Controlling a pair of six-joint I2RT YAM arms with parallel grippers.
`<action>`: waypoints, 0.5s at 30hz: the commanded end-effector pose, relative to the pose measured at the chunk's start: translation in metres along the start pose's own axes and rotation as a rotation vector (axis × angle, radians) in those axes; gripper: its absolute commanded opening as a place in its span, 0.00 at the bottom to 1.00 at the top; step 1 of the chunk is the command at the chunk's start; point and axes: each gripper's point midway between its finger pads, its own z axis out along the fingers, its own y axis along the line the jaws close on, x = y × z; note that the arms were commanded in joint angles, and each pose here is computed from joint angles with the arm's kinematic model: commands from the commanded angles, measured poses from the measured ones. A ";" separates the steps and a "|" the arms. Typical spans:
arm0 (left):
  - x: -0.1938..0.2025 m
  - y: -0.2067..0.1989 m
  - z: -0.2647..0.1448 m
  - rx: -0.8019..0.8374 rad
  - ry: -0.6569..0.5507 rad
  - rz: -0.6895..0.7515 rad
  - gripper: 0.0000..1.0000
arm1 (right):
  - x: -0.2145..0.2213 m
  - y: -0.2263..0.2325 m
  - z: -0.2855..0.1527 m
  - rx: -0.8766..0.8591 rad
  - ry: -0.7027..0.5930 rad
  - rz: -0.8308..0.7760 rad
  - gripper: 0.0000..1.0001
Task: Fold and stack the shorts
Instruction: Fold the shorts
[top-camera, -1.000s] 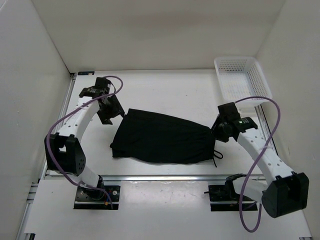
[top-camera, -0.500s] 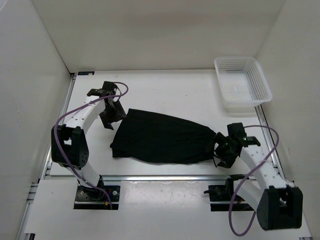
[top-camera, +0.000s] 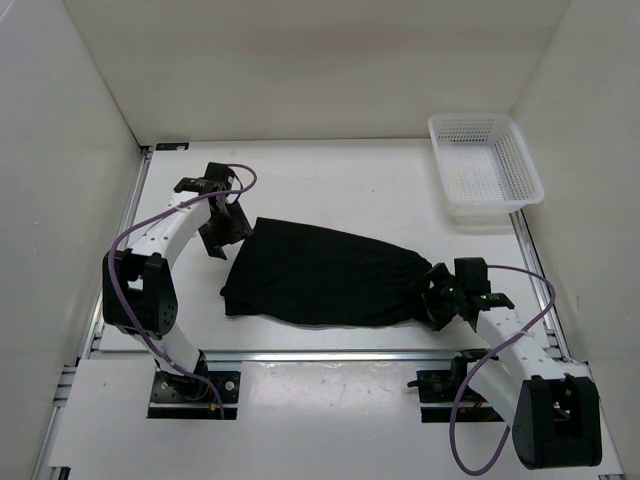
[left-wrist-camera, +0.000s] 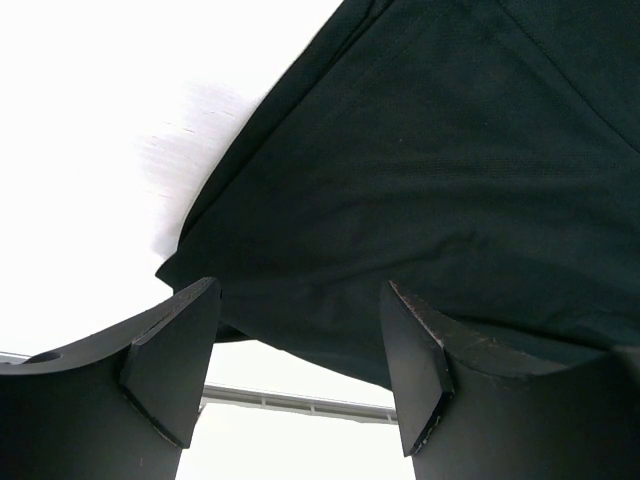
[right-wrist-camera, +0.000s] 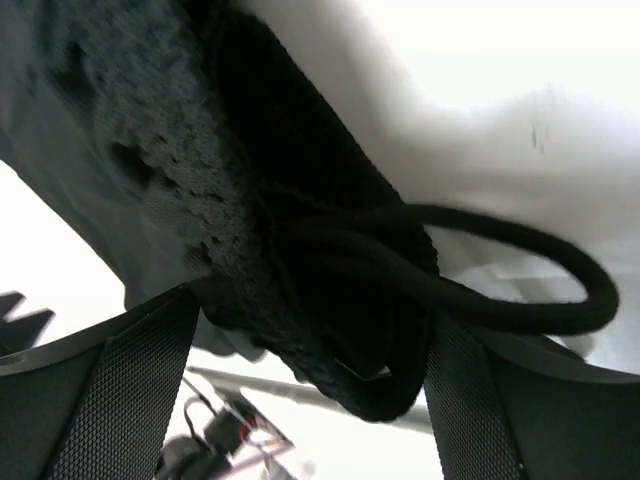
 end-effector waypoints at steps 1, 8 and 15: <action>-0.005 0.002 -0.003 -0.005 -0.029 0.011 0.76 | -0.033 0.008 0.008 -0.012 -0.155 0.002 0.88; -0.001 -0.003 0.007 0.008 0.011 0.012 0.76 | -0.052 0.004 0.015 0.056 -0.218 0.000 0.55; 0.002 -0.003 0.012 0.005 0.032 0.021 0.76 | -0.089 0.028 -0.003 0.132 -0.321 -0.192 0.00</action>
